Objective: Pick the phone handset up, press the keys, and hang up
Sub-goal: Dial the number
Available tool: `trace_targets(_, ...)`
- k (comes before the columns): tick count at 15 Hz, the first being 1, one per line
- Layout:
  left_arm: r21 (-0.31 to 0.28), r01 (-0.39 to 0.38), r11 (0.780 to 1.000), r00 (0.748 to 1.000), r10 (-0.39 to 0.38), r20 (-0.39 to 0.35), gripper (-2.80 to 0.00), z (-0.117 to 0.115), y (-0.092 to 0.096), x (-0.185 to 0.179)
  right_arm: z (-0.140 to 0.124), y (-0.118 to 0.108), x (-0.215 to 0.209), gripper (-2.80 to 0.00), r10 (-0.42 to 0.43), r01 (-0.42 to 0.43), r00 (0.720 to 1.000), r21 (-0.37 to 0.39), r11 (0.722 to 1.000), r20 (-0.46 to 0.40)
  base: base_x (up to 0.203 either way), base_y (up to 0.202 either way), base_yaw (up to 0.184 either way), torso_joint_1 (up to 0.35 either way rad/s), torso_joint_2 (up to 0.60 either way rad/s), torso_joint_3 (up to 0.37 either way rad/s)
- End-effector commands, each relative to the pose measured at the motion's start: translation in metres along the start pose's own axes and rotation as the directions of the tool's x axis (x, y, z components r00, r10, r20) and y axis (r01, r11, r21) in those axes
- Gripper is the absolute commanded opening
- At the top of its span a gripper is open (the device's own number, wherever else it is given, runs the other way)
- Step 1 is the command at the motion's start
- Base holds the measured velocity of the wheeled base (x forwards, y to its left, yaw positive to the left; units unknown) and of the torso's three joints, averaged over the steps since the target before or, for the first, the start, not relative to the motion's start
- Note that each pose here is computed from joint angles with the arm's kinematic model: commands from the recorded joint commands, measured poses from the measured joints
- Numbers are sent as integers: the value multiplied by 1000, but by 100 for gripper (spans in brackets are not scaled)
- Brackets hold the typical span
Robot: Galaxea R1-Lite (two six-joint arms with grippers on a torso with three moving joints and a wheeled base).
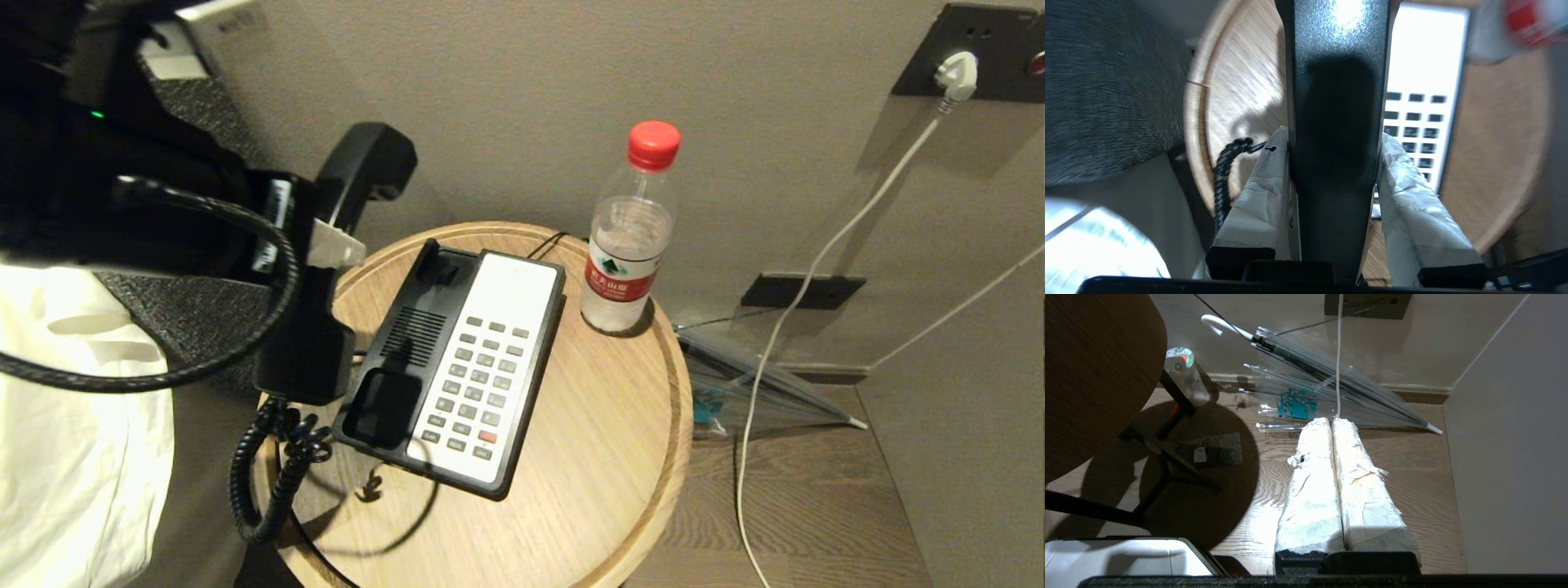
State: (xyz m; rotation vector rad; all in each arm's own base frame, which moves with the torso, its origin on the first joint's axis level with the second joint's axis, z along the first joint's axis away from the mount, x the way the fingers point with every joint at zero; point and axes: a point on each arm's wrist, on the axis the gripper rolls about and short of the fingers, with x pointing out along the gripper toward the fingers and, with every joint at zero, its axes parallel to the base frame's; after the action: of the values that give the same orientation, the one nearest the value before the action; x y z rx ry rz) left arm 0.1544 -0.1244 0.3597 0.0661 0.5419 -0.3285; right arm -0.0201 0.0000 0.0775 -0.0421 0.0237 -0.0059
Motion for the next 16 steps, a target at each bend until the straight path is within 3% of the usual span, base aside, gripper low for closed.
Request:
trace_targets(1, -77, 51, 996, 988, -39, 149, -280, -7, 22, -64, 0, 0, 0, -280, 0, 0, 1000, -1, 1000, -1, 0, 0, 0, 0, 0, 0)
trace_targets(3, -182, 153, 971, 958, -101, 269, -280, -22, 43, -118, 0, 0, 0, -280, 0, 0, 1000, -1, 1000, 0, 0, 0, 0, 0, 0, 0)
trace_targets(4, -236, 228, 944, 939, -149, 310, -280, -31, 51, -139, 0, 0, 0, -280, 0, 0, 1000, -1, 1000, -1, 0, 0, 0, 0, 0, 0)
trace_targets(5, -311, 339, 888, 910, -225, 349, -280, -43, 59, -161, 0, 0, 0, -280, 0, 0, 1000, -1, 1000, -2, 0, 0, 0, 0, 0, 0)
trace_targets(6, -386, 444, 809, 877, -303, 372, -280, -54, 66, -178, 0, 0, 0, -280, 0, 0, 1000, -1, 1000, 1, 0, 0, 0, 0, 0, 0)
trace_targets(7, -423, 505, 752, 854, -366, 370, -280, -61, 68, -185, 0, 0, 0, -280, 0, 0, 1000, -1, 1000, 1, 0, 0, 0, 0, 0, 0)
trace_targets(8, -441, 521, 731, 848, -385, 364, -280, -65, 69, -187, 0, 0, 0, -280, 0, 0, 1000, -1, 1000, -1, 0, 0, 0, 0, 0, 0)
trace_targets(9, -506, 552, 662, 833, -408, 374, -280, -72, 73, -194, 0, 0, 0, -280, 0, 0, 1000, -1, 1000, -1, 0, 0, 0, 0, 0, 0)
trace_targets(10, -585, 572, 575, 820, -424, 385, -280, -79, 77, -202, 0, 0, 0, -280, 0, 0, 1000, -1, 1000, -1, 0, 0, 0, 0, 0, 0)
trace_targets(11, -626, 577, 524, 814, -433, 387, -280, -86, 80, -207, 0, 0, 0, -280, 0, 0, 1000, -1, 1000, -2, 0, 0, 0, 0, 0, 0)
trace_targets(12, -656, 567, 498, 818, -439, 373, -280, -95, 82, -209, 0, 0, 0, -280, 0, 0, 1000, -1, 1000, -1, 0, 0, 0, 0, 0, 0)
trace_targets(13, -654, 580, 486, 806, -459, 373, -280, -102, 85, -212, 0, 0, 0, -280, 0, 0, 1000, -1, 1000, -1, 0, 0, 0, 0, 0, 0)
trace_targets(14, -646, 611, 457, 775, -513, 370, -280, -109, 87, -217, 0, 0, 0, -280, 0, 0, 1000, -1, 1000, -2, 0, 0, 0, 2, 7, 49)
trace_targets(15, -647, 622, 442, 761, -537, 364, -280, -112, 87, -218, 0, 0, 0, -280, 0, 0, 1000, -1, 1000, -2, 0, 0, 0, 0, 0, 0)
trace_targets(16, -649, 621, 439, 760, -540, 362, -280, -113, 87, -218, 0, 0, 0, -280, 0, 0, 1000, -1, 1000, -2, 0, 0, 0, 0, 0, 0)
